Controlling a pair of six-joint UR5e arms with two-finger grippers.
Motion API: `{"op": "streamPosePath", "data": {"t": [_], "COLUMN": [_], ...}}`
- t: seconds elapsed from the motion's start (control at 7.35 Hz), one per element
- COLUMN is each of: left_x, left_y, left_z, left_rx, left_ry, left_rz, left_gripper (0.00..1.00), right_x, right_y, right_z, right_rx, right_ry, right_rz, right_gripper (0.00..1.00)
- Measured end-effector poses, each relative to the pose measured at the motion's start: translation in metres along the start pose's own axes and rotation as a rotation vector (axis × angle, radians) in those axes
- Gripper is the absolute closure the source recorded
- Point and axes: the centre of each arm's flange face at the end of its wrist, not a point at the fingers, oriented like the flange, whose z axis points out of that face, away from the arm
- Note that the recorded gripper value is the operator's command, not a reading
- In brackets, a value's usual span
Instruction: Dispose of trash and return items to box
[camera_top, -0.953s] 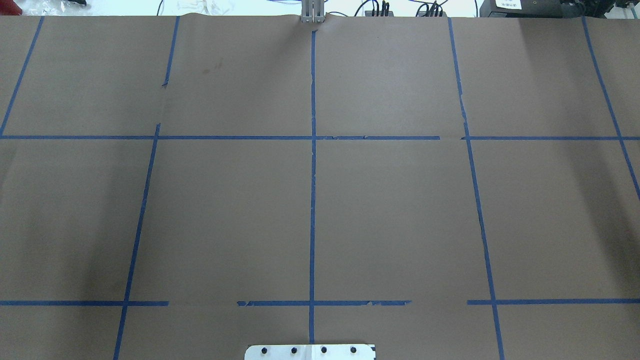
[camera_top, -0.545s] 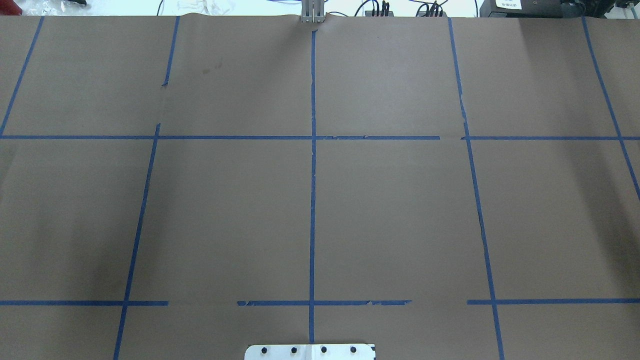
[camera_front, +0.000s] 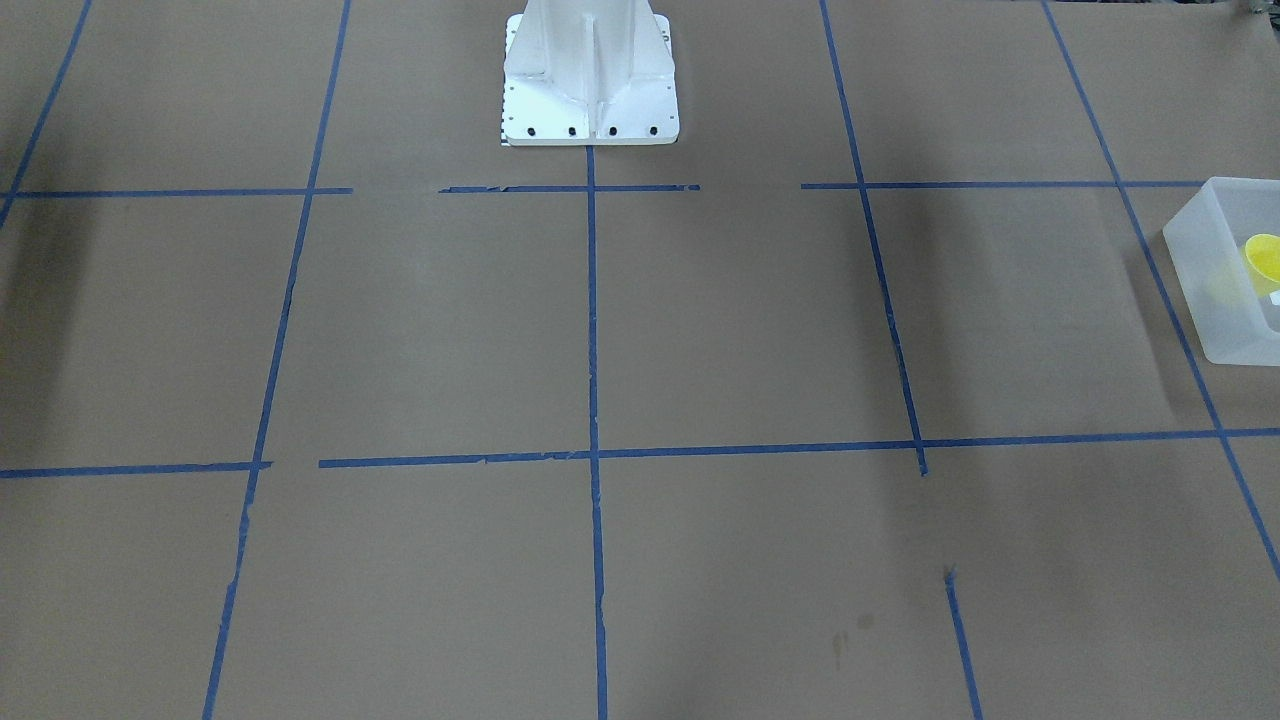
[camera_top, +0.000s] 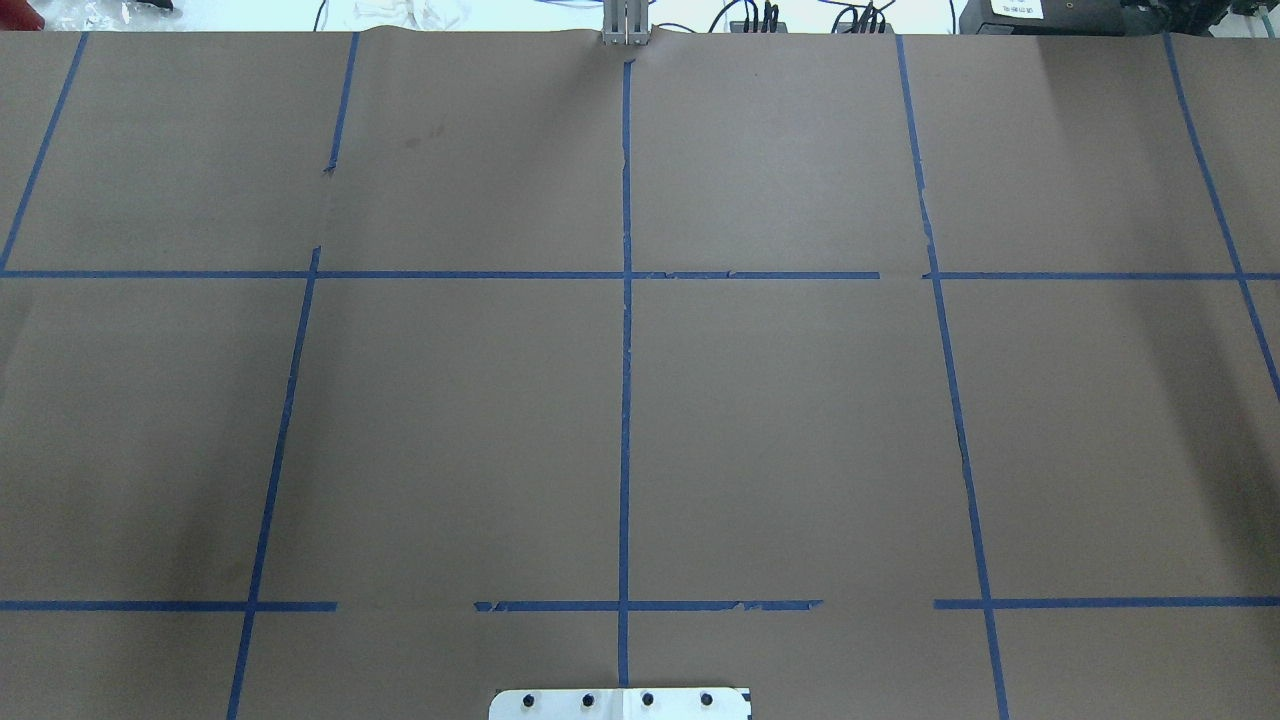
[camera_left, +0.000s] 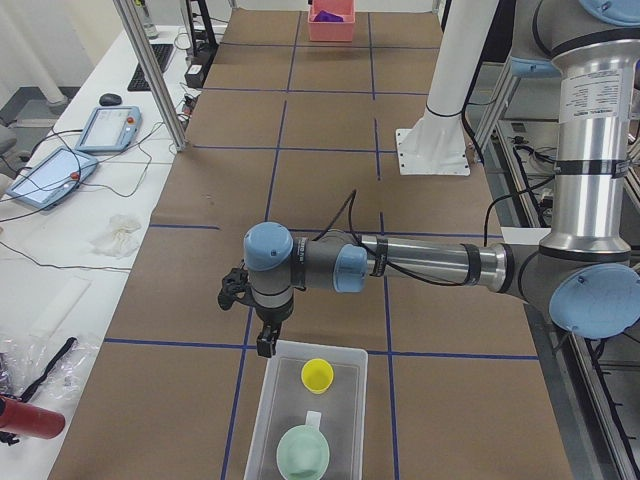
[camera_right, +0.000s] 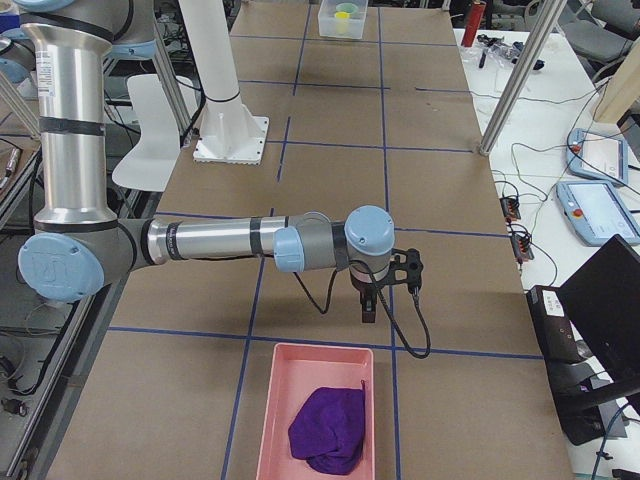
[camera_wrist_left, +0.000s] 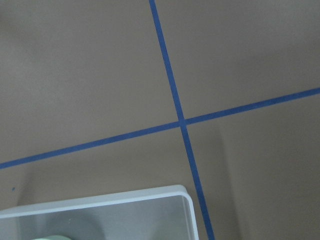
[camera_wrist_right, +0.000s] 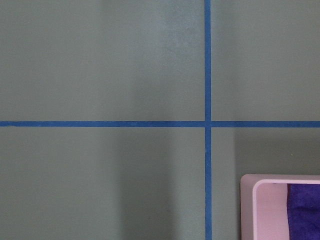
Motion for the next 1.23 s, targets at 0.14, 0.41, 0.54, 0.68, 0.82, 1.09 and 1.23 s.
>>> {"op": "streamPosePath", "data": {"t": [0.14,0.41,0.54,0.68,0.82,1.09,1.23], "left_x": [-0.002,-0.003,-0.003,-0.003,-0.002,-0.002,-0.001], "left_y": [0.004,0.003,0.002,0.000,-0.001,-0.002,-0.002], "left_z": [0.002,-0.001,-0.002,-0.003,-0.004,-0.006,-0.006], "left_rx": [-0.024,-0.039,-0.038,-0.034,-0.031,-0.029,-0.028], "left_ry": [0.028,0.052,0.055,0.056,0.056,0.055,0.055], "left_rz": [-0.004,0.000,0.002,0.004,0.004,0.003,0.003], "left_gripper": [0.00,0.00,0.00,0.00,0.00,0.00,0.00], "right_x": [0.001,0.004,0.006,0.008,0.010,0.015,0.016], "right_y": [0.001,0.004,0.006,0.009,0.013,0.018,0.021], "right_z": [0.001,0.004,0.006,0.007,0.009,0.012,0.013], "right_rx": [-0.004,-0.011,-0.015,-0.019,-0.022,-0.025,-0.026], "right_ry": [-0.003,-0.007,-0.007,-0.008,-0.008,-0.007,-0.006], "right_rz": [0.003,0.011,0.015,0.019,0.022,0.024,0.025], "right_gripper": [0.00,0.00,0.00,0.00,0.00,0.00,0.00]}}
